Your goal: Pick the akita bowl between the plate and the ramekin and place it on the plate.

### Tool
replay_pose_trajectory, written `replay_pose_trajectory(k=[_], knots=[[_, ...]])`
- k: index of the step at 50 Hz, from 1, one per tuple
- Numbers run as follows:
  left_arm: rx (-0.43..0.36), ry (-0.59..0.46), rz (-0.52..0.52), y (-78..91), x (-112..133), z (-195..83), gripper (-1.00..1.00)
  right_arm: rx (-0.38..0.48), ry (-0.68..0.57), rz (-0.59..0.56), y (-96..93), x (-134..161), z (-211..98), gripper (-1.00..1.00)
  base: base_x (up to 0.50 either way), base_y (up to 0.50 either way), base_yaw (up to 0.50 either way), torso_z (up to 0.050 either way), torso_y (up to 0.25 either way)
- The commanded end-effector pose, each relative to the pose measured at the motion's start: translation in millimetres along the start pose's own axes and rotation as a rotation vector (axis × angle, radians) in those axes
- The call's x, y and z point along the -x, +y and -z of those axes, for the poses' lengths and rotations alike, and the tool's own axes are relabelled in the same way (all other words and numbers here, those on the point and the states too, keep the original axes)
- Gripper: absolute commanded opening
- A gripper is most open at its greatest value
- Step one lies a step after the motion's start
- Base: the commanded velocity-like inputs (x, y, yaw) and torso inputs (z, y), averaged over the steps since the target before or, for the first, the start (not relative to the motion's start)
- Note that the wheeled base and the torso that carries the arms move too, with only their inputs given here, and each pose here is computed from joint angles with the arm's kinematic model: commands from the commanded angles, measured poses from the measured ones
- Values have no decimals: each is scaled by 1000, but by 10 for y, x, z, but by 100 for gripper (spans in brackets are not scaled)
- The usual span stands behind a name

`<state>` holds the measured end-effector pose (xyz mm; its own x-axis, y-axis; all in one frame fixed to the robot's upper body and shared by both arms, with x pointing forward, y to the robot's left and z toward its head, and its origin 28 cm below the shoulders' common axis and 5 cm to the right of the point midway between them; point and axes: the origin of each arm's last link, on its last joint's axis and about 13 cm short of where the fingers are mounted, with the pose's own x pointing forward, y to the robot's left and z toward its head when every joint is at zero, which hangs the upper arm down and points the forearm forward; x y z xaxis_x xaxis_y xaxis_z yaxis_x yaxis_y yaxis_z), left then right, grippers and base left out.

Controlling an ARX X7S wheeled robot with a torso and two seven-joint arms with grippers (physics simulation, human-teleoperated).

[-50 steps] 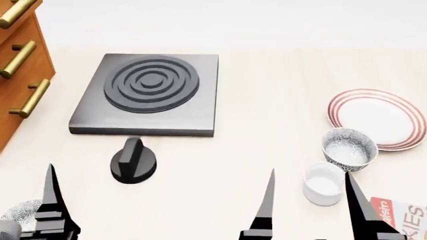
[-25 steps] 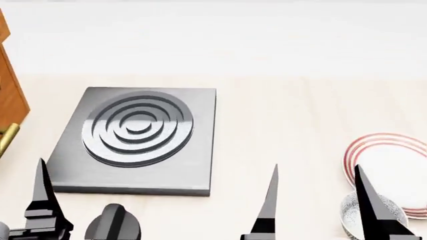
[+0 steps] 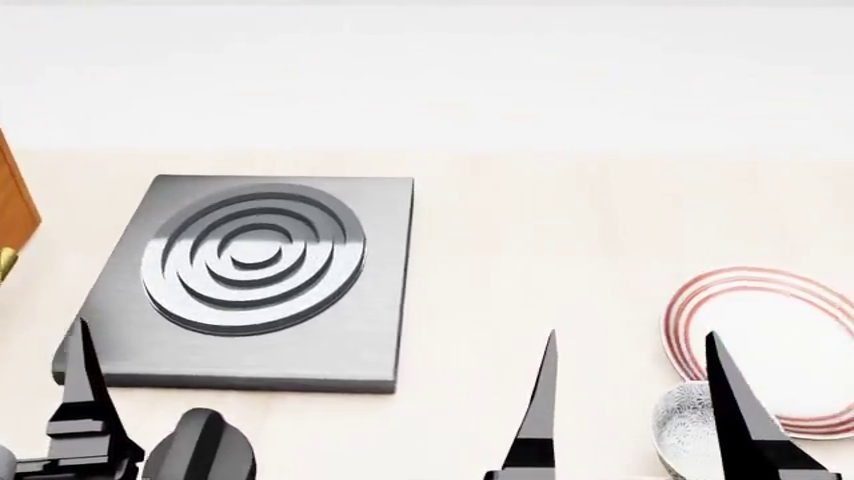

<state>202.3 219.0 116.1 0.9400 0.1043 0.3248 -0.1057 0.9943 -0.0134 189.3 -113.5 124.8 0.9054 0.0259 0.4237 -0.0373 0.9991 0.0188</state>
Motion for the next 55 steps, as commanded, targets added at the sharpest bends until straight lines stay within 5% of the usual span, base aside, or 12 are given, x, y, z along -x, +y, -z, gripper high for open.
replay_pose_trajectory(k=[1, 47, 55], knots=[[3, 14, 12, 10, 18, 57, 100, -23, 19, -1, -30, 19, 39, 100, -4, -500, 0, 0, 0], [3, 19, 12, 14, 24, 68, 100, -9, 19, -8, -24, 36, 45, 100, 0, -500, 0, 0, 0], [6, 21, 16, 12, 19, 56, 100, -6, 62, 31, -18, 1, 73, 100, 0, -62, 0, 0, 0]])
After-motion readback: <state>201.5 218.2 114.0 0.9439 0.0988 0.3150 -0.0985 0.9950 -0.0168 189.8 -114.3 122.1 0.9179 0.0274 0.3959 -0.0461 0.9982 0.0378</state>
